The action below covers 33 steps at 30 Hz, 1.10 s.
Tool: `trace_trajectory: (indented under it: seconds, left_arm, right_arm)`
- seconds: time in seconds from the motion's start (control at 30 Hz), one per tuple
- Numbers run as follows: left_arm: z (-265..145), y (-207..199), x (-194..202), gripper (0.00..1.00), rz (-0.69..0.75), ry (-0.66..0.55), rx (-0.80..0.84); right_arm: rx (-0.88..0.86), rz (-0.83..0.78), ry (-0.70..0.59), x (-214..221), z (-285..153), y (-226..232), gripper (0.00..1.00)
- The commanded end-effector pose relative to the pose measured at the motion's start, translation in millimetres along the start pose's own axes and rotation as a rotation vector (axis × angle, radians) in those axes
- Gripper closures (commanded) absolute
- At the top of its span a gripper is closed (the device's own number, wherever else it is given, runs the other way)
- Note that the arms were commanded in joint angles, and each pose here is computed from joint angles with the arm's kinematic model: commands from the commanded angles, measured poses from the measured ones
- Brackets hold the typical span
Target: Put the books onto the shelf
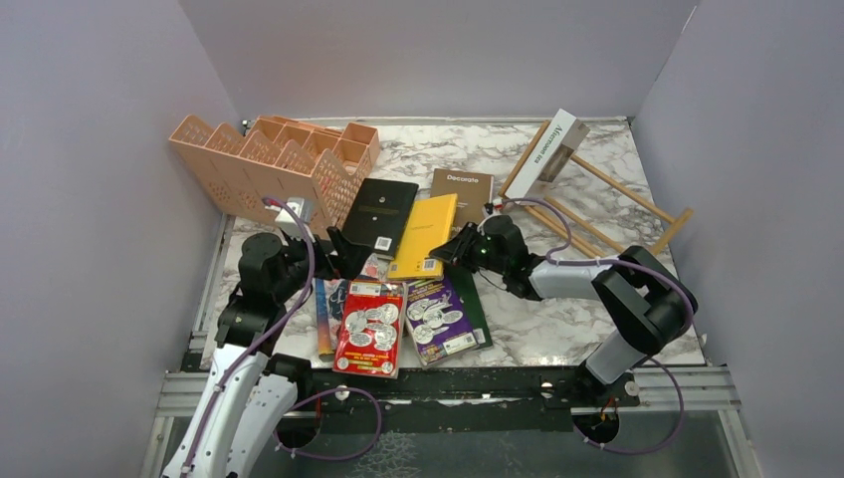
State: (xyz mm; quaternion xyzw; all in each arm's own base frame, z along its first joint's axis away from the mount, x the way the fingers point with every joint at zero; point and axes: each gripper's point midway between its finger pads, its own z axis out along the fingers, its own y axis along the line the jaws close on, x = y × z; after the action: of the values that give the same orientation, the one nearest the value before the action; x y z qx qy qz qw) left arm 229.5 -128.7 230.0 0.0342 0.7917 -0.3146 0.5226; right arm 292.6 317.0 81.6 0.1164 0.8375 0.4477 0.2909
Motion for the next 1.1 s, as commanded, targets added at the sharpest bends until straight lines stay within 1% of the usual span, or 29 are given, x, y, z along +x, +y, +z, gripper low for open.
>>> trace_trajectory:
  seconds: [0.0,0.03,0.07,0.17,0.27,0.33,0.43,0.5,0.63,0.73,0.83,0.93,1.07]
  left_arm:
    - [1.3,-16.2,2.0,0.01,0.037,0.030,0.104]
    - [1.9,-18.8,2.4,0.01,0.039,0.041,0.119]
    - [2.7,-20.3,2.8,0.01,0.035,0.054,0.127]
    - [3.0,-24.9,-3.6,0.01,0.007,0.073,0.127]
    - [-0.8,-38.5,-17.3,0.01,-0.021,0.073,0.158]
    - [-5.3,-51.7,-29.2,0.01,-0.028,0.051,0.203]
    - [-9.2,-64.8,-44.6,0.01,-0.018,-0.004,0.257]
    - [-6.6,-69.2,-48.6,0.01,-0.048,-0.006,0.278]
    - [4.4,-81.3,-44.4,0.01,-0.138,0.056,0.363]
    - [9.7,-91.6,-42.7,0.01,-0.175,0.063,0.413]
    - [6.9,-115.3,-48.8,0.01,-0.194,0.032,0.518]
    - [6.3,-136.1,-42.7,0.01,-0.231,0.054,0.617]
    - [17.0,-137.1,-35.6,0.01,-0.244,0.093,0.603]
  right_arm:
    - [-0.056,-0.052,-0.055,-19.7,-4.4,28.4,0.91]
    - [-0.054,-0.069,-0.072,-24.9,-8.5,32.9,0.97]
    - [-0.051,-0.083,-0.091,-30.4,-12.7,38.1,0.99]
    - [-0.045,-0.136,-0.165,-49.1,-31.5,51.9,0.99]
    - [-0.054,-0.168,-0.226,-61.7,-56.6,65.0,0.99]
    - [-0.062,-0.175,-0.273,-69.5,-75.0,72.4,1.00]
    - [-0.148,-0.170,-0.303,-71.5,-106.3,94.8,0.99]
    - [-0.223,-0.167,-0.282,-64.2,-124.1,108.7,0.99]
    - [-0.379,-0.154,-0.281,-57.0,-162.2,137.8,0.99]
    - [-0.485,-0.141,-0.272,-52.2,-185.9,157.6,0.99]
    - [-0.532,-0.124,-0.229,-45.7,-197.5,169.0,0.99]
    - [-0.579,-0.117,-0.182,-39.0,-206.1,180.5,0.99]
    - [-0.637,-0.102,-0.153,-33.9,-218.4,190.9,0.99]
